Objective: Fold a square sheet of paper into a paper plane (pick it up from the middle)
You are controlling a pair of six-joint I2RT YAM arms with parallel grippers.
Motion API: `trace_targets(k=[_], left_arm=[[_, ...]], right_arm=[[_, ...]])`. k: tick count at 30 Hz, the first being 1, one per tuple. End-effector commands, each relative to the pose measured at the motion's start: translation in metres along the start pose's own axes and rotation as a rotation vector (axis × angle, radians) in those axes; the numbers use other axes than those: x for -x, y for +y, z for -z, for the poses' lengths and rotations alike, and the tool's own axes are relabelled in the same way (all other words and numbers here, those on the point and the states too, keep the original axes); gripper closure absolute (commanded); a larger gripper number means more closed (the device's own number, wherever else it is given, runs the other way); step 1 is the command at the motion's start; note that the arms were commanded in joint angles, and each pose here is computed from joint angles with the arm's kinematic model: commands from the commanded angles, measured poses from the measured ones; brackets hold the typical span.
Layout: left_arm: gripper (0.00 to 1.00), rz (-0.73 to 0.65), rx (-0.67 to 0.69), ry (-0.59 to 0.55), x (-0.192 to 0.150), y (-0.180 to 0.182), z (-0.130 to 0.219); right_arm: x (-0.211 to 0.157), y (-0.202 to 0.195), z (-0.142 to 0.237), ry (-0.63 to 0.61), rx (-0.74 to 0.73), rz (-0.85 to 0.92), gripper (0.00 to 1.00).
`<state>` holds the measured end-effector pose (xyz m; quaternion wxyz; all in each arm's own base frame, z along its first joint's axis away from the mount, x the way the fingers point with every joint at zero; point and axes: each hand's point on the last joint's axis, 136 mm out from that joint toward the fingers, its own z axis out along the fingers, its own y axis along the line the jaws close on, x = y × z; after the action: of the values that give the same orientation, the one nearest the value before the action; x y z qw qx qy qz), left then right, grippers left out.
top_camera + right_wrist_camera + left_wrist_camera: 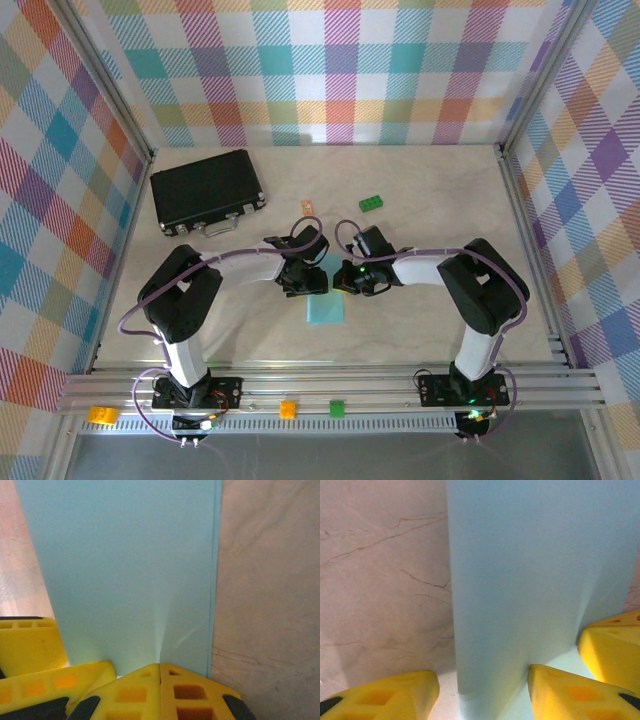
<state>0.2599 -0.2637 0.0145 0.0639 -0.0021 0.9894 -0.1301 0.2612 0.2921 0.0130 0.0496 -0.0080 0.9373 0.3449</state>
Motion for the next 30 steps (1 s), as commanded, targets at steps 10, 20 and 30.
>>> trace_targets(k=[10, 20, 30], left_arm=[[0.4, 0.015, -0.174, -0.125, 0.01, -0.028, 0.037], [0.7, 0.03, -0.486, -0.222, 0.024, -0.061, 0.078], [1.0, 0.076, -0.769, -0.094, 0.024, -0.087, 0.062]], right_arm=[[-0.048, -0.071, 0.011, 0.143, -0.291, 0.023, 1.0], [-0.052, -0.077, 0.029, 0.178, -0.28, 0.09, 1.0], [-0.049, -0.081, 0.029, 0.16, -0.297, 0.069, 1.0]])
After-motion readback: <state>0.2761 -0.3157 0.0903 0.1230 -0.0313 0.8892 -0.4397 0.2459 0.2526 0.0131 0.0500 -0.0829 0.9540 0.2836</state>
